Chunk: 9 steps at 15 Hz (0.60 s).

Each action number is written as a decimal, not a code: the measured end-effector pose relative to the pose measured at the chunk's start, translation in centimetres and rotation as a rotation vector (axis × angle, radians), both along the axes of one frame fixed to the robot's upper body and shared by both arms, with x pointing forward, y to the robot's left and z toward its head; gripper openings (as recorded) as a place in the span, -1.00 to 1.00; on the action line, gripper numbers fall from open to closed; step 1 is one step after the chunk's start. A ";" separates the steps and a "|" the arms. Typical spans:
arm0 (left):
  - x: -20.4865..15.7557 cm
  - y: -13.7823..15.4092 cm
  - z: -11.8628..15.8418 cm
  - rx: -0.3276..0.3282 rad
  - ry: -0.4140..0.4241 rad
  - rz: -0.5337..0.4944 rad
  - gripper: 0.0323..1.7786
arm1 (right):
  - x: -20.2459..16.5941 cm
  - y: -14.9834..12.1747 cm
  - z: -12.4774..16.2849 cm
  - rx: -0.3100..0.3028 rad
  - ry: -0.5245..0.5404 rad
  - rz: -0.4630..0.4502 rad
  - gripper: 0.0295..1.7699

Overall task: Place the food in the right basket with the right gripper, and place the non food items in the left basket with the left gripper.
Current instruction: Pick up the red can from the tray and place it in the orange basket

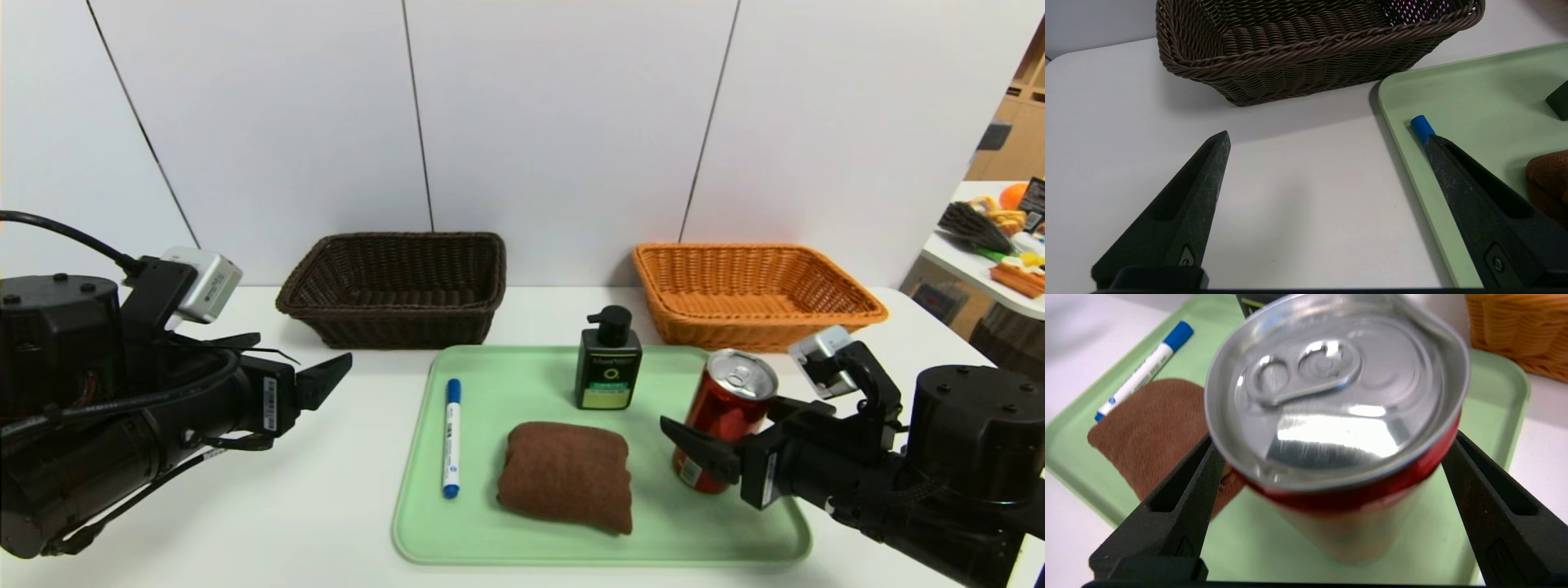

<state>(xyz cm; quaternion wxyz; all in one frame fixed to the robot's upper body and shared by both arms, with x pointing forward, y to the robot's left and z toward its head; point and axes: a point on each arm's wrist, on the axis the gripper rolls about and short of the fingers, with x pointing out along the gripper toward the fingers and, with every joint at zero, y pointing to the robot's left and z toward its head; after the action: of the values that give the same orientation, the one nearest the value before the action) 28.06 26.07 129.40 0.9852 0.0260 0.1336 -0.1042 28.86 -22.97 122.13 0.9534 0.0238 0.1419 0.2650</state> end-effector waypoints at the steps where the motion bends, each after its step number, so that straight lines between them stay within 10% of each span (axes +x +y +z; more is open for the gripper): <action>1: 0.0 0.0 0.0 0.000 0.001 0.000 0.90 | 0.2 0.1 -0.2 0.005 -0.011 -0.007 0.92; 9: 0.2 -0.1 -0.5 -0.003 0.021 0.004 0.90 | 0.3 0.1 -1.5 -0.012 0.012 -0.034 0.92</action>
<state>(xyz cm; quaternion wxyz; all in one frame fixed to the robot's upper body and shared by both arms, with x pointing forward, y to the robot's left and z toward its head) 28.23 26.02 128.95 0.9840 0.0231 0.1438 -0.1028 29.15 -22.91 120.60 0.9571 0.0223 0.1489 0.2476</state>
